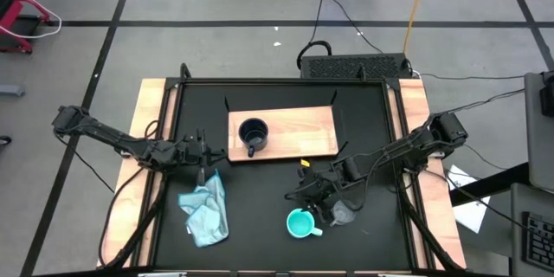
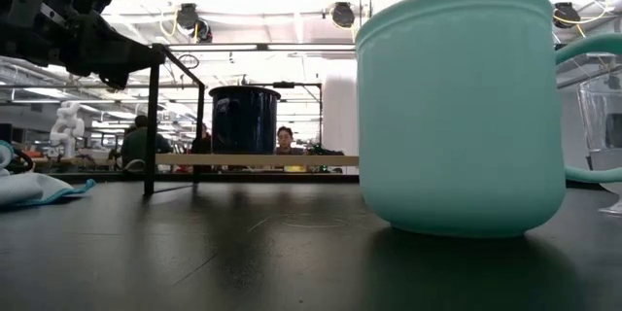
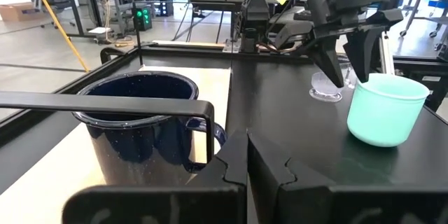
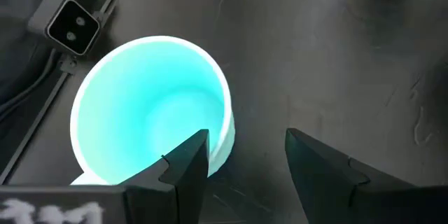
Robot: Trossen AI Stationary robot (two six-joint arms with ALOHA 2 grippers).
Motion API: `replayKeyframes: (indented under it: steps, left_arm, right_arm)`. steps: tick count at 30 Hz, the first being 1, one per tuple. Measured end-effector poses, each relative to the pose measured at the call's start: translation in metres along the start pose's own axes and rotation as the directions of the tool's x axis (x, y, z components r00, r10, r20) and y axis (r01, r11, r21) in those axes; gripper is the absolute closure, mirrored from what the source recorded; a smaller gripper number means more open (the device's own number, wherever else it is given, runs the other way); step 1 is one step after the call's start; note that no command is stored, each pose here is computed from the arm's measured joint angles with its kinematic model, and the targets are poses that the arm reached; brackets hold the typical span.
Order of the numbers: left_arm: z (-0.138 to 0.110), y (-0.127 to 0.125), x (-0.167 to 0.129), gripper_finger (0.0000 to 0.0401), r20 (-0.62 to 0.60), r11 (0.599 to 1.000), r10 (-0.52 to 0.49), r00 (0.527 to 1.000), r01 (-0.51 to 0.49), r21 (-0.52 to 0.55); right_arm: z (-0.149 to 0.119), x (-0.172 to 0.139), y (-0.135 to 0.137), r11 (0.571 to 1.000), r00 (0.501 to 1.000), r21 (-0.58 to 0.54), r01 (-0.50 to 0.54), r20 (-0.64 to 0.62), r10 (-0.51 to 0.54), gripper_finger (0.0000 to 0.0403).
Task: Stack small to large cups/mugs on shelf
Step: Put the light blue mug to the right of the dark blue mug on the shelf
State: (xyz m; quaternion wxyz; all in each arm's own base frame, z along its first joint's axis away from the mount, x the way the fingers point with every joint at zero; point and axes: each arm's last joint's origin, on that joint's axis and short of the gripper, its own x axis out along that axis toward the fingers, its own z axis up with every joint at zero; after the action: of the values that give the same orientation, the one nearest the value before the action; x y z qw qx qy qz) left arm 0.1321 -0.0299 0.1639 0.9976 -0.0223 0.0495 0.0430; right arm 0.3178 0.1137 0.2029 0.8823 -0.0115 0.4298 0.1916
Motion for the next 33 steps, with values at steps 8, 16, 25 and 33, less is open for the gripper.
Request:
replayKeyframes:
  steps: [8,16,25,33]
  left_arm:
    - [0.0000,0.0000,0.0000,0.0396,0.000,1.000,0.000,1.000,0.000,0.004]
    - [0.0000,0.0000,0.0000,0.0396,0.000,1.000,0.000,1.000,0.000,0.005]
    - [0.0000,0.0000,0.0000,0.0396,0.000,1.000,-0.001,1.000,0.001,0.005]
    - [-0.0001,-0.0001,0.0000,0.0396,-0.001,1.000,-0.001,1.000,0.001,0.008]
  right_arm:
    - [-0.0008,0.0005,0.0030,1.000,1.000,0.019,-0.008,-0.007,0.009,0.0222]
    - [-0.0014,0.0019,0.0031,1.000,1.000,0.027,-0.011,-0.012,0.011,0.0222]
    - [-0.0016,0.0019,0.0032,1.000,1.000,0.023,-0.012,-0.014,0.012,0.0222]
    - [-0.0031,0.0073,0.0049,1.000,1.000,0.012,-0.015,-0.021,0.015,0.0222]
